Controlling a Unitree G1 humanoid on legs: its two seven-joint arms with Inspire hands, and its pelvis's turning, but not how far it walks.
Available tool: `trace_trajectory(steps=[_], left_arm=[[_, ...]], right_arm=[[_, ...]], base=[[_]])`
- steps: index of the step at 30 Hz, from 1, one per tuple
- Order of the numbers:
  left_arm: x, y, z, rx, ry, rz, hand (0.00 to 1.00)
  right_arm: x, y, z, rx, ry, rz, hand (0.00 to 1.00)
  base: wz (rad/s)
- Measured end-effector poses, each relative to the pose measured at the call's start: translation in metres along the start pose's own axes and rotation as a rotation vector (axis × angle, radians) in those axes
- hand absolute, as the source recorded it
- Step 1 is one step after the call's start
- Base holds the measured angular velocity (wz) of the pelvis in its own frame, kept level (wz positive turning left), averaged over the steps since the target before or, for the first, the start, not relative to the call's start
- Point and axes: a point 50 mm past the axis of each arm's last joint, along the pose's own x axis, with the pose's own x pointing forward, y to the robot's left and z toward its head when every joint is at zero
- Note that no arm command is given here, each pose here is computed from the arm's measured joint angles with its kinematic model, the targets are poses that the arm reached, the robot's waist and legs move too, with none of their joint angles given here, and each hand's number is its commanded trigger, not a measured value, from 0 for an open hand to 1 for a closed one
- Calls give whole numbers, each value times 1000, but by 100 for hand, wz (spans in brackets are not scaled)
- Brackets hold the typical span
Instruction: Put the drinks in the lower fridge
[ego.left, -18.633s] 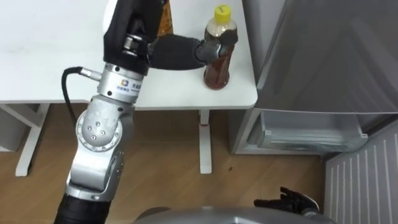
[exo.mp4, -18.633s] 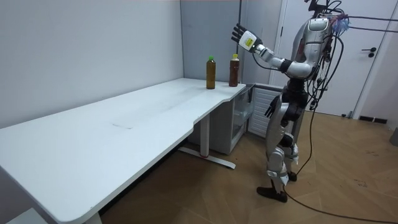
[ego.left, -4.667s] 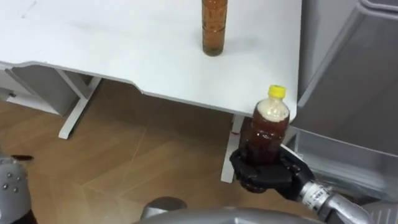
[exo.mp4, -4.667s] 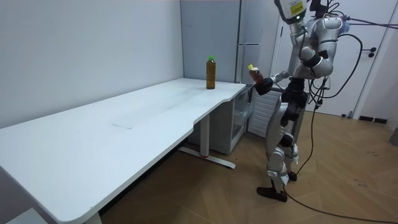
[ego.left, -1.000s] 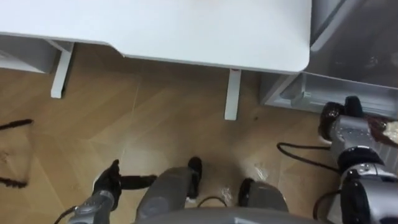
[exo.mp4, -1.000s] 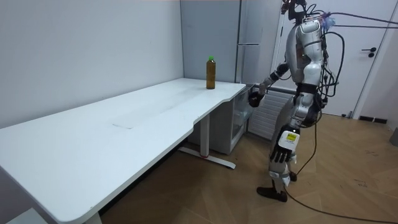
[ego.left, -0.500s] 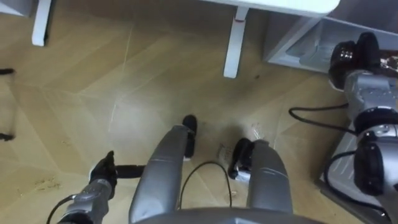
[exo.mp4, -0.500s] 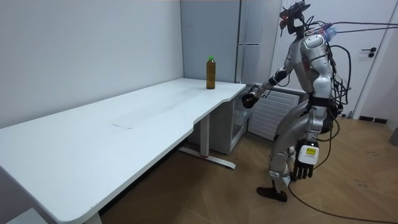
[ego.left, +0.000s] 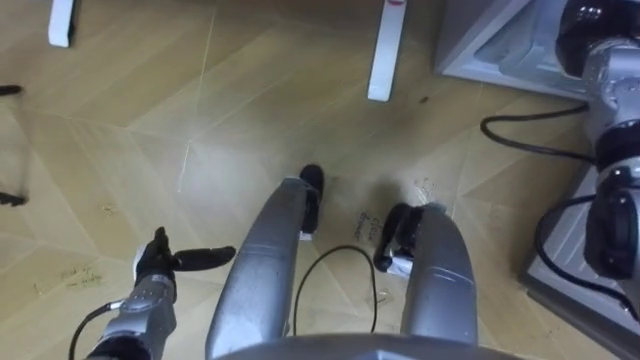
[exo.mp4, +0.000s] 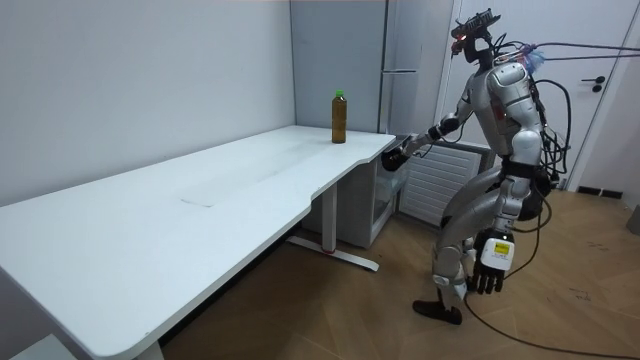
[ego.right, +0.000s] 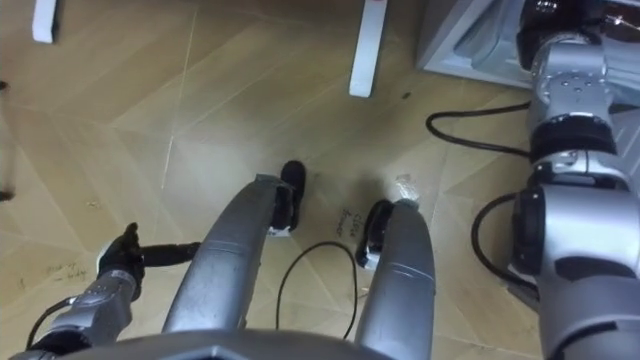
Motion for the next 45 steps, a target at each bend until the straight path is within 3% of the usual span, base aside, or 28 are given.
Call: trace_trajectory(steps=[3, 4, 5, 6, 7, 8, 13, 45], left_arm=[[-1, 5, -6, 13, 17, 8, 0], [-1, 6, -6, 16, 20, 11, 0], [-2, 8, -7, 20, 25, 16, 0], [-2, 9, -8, 22, 26, 23, 0], [-2, 9, -7, 23, 26, 27, 0], [-2, 11, -8, 25, 26, 31, 0], [-3, 12, -10, 23, 28, 30, 0], [-15, 9, -19, -32, -5, -6, 0]], right_arm=[[-1, 6, 1, 1, -2, 14, 100], [-1, 7, 1, 0, -3, 16, 94], [-1, 8, 2, 0, -5, 19, 72], [-1, 9, 4, 0, -9, 21, 60], [-1, 9, 4, 0, -11, 20, 20], [-1, 9, 5, 0, -12, 16, 0], [-3, 20, 4, 12, -9, -4, 0], [-4, 23, 25, 37, -90, -66, 0]], base=[[-8], [0], [4], [3], [0], [-8], [-1], [0]])
